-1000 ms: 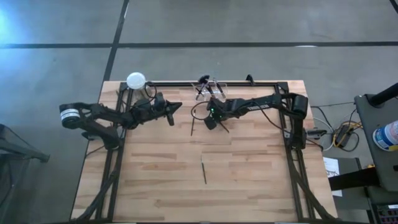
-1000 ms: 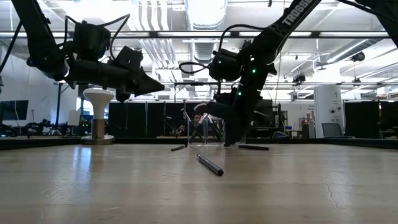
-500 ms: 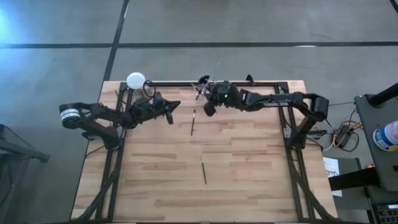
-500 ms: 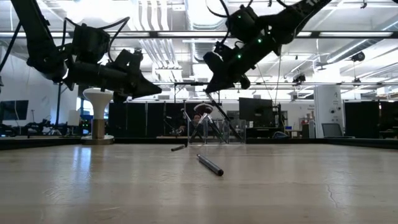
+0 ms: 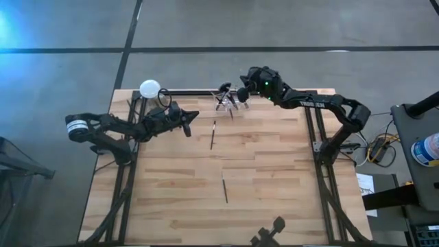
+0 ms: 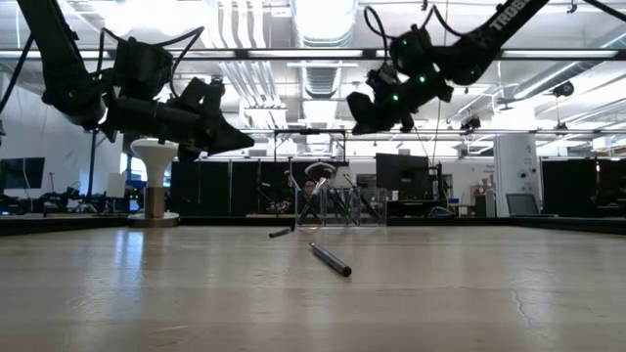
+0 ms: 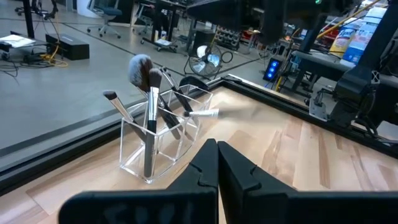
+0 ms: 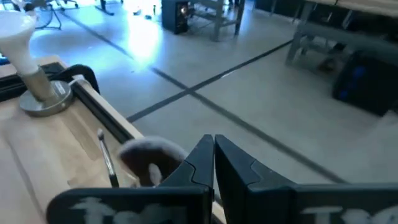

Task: Pick & Place Makeup Brushes
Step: Put the black eyeshadow brush into the transparent organizer

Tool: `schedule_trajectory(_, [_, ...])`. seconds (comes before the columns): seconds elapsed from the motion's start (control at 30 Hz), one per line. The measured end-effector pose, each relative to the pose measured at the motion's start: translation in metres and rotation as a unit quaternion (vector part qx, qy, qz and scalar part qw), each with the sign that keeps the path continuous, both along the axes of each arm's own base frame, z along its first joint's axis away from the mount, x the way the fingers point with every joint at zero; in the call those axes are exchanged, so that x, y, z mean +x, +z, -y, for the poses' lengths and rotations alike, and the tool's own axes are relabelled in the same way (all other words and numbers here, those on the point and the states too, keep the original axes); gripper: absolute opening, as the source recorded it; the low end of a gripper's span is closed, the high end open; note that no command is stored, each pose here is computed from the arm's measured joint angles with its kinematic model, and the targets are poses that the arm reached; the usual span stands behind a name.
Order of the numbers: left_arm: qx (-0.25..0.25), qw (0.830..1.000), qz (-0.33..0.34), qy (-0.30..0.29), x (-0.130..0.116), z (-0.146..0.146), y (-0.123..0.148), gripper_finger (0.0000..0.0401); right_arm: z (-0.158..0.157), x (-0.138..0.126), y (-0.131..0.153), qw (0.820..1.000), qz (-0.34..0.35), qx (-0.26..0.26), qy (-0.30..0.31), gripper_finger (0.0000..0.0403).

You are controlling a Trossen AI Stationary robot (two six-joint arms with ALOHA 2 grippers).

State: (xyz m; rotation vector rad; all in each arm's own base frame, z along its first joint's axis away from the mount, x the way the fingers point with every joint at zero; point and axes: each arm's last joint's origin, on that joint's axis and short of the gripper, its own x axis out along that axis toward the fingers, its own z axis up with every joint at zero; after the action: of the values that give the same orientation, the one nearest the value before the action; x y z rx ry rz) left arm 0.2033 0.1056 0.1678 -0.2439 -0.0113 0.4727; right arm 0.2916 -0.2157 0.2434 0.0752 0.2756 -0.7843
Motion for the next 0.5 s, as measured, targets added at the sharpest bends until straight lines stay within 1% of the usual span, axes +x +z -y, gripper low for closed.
schedule_trajectory(0.1, [0.000, 1.000, 0.000, 0.000, 0.000, 0.000, 0.000, 0.0000, 0.003, -0.004, -0.003, 1.000, 0.009, 0.011, 0.007, 0.0009])
schedule_trajectory(0.2, [0.000, 1.000, 0.000, 0.000, 0.000, 0.000, 0.000, 0.0000, -0.001, -0.003, -0.008, 1.000, 0.001, 0.019, 0.014, 0.0008])
schedule_trajectory(0.27, [0.000, 1.000, 0.000, 0.000, 0.000, 0.000, 0.000, 0.0000, -0.005, -0.002, -0.011, 0.999, -0.003, 0.036, 0.018, 0.0008])
schedule_trajectory(0.37, [0.000, 1.000, 0.000, 0.000, 0.000, 0.000, 0.000, 0.0000, -0.016, 0.001, -0.018, 0.995, -0.016, 0.092, 0.021, 0.0008])
schedule_trajectory(0.5, [0.001, 1.000, 0.000, 0.000, 0.000, 0.000, 0.000, 0.0000, -0.042, 0.007, -0.032, 0.982, -0.059, 0.175, 0.030, 0.0014])
